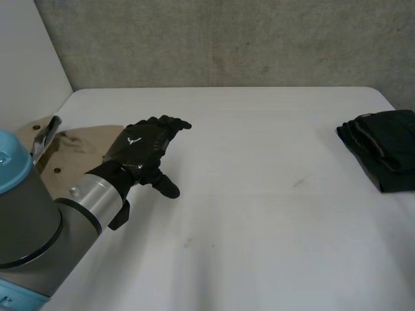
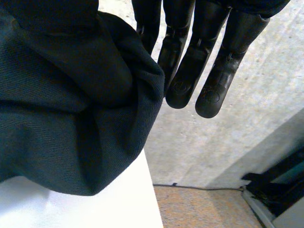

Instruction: Fold the laundry.

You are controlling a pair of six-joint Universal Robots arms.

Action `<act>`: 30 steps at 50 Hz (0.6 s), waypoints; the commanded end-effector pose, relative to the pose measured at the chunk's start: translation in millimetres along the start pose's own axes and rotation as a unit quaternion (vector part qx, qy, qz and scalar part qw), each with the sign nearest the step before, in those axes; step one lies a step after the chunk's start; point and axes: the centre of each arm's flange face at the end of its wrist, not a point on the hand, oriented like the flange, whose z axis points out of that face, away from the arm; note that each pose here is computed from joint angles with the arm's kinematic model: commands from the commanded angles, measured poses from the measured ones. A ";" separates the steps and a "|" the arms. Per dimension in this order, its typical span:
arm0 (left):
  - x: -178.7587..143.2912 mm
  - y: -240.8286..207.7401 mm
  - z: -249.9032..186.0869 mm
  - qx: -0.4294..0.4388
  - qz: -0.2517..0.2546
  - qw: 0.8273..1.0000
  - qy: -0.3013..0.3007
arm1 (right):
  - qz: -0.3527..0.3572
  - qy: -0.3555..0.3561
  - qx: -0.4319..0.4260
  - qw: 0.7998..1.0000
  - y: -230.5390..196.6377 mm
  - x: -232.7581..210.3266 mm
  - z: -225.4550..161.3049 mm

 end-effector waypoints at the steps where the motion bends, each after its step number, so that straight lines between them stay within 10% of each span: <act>1: 0.2 -1.2 -0.9 0.001 0.000 1.000 0.000 | 0.007 -0.031 -0.017 0.999 -5.8 -2.9 -20.0; 19: 0.8 -4.9 -2.9 0.006 0.000 1.000 0.000 | -0.111 0.007 -0.030 0.993 -9.4 36.1 -22.6; 30: -5.8 -19.3 -4.9 0.030 0.008 0.999 -0.011 | -0.347 0.161 -0.033 0.923 -50.8 112.5 -25.4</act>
